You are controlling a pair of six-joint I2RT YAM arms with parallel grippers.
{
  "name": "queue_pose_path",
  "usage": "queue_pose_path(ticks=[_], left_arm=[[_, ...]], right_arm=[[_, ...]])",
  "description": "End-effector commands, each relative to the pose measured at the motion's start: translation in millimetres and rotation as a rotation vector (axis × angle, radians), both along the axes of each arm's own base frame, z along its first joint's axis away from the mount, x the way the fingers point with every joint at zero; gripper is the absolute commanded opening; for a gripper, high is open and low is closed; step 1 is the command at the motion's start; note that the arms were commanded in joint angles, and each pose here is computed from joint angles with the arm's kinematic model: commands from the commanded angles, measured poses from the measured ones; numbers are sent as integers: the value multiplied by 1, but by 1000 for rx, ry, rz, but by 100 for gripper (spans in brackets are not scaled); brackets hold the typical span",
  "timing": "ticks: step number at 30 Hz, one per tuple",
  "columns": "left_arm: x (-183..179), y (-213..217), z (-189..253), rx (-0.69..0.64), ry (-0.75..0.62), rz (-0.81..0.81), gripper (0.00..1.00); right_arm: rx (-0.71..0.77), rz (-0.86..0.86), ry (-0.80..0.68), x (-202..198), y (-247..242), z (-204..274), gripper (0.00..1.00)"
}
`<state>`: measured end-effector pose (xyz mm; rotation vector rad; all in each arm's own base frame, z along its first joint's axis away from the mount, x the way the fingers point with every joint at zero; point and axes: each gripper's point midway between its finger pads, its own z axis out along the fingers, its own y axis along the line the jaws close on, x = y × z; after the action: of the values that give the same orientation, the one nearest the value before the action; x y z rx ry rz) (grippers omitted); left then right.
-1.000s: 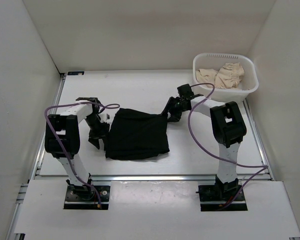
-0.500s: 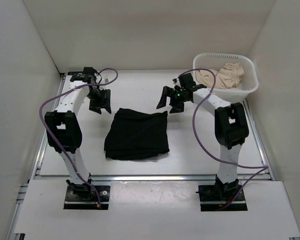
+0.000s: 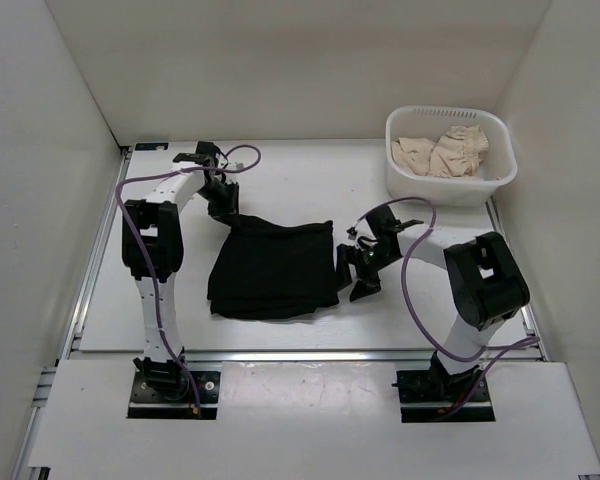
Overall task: Fold and stack the trousers
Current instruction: Fold the trousers
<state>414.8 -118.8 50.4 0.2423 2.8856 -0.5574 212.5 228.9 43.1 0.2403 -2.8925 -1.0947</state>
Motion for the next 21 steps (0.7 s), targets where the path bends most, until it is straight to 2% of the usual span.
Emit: queue_pose_path(ticks=[1, 2, 4, 5, 7, 8, 9, 15, 18, 19, 20, 21], left_arm=[[27, -5, 22, -41, -106, -7, 18], [30, -6, 22, -41, -109, -7, 14], [33, -5, 24, -34, -121, -5, 14], [33, -5, 24, -34, -121, -5, 14], [39, 0, 23, -4, -132, 4, 14], [39, 2, 18, 7, -125, 7, 14], [43, 6, 20, 33, -140, 16, 14], [55, 16, 20, 94, -168, 36, 23], [57, 16, 18, 94, -166, 36, 43], [57, 16, 18, 94, -166, 36, 47], [57, 16, 18, 94, -166, 36, 55], [58, 18, 23, 105, -180, 40, 61]], right_arm=[[120, 60, -7, -3, 19, 1, 80], [131, 75, 16, -9, 22, 0, 62], [143, 88, 40, -10, 27, -6, 47], [150, 97, 20, -6, 29, -3, 31], [130, 102, 13, -5, 26, -10, 16], [134, 109, -2, -2, 27, -8, 4], [134, 109, -2, -2, 27, -8, 0], [114, 104, -20, 3, 16, -9, 0], [111, 83, -27, 11, 5, -8, 2], [105, 77, -46, 17, 2, -4, 9], [99, 74, -34, 17, -1, -2, 18], [68, 74, -82, 28, -6, 2, 47]])
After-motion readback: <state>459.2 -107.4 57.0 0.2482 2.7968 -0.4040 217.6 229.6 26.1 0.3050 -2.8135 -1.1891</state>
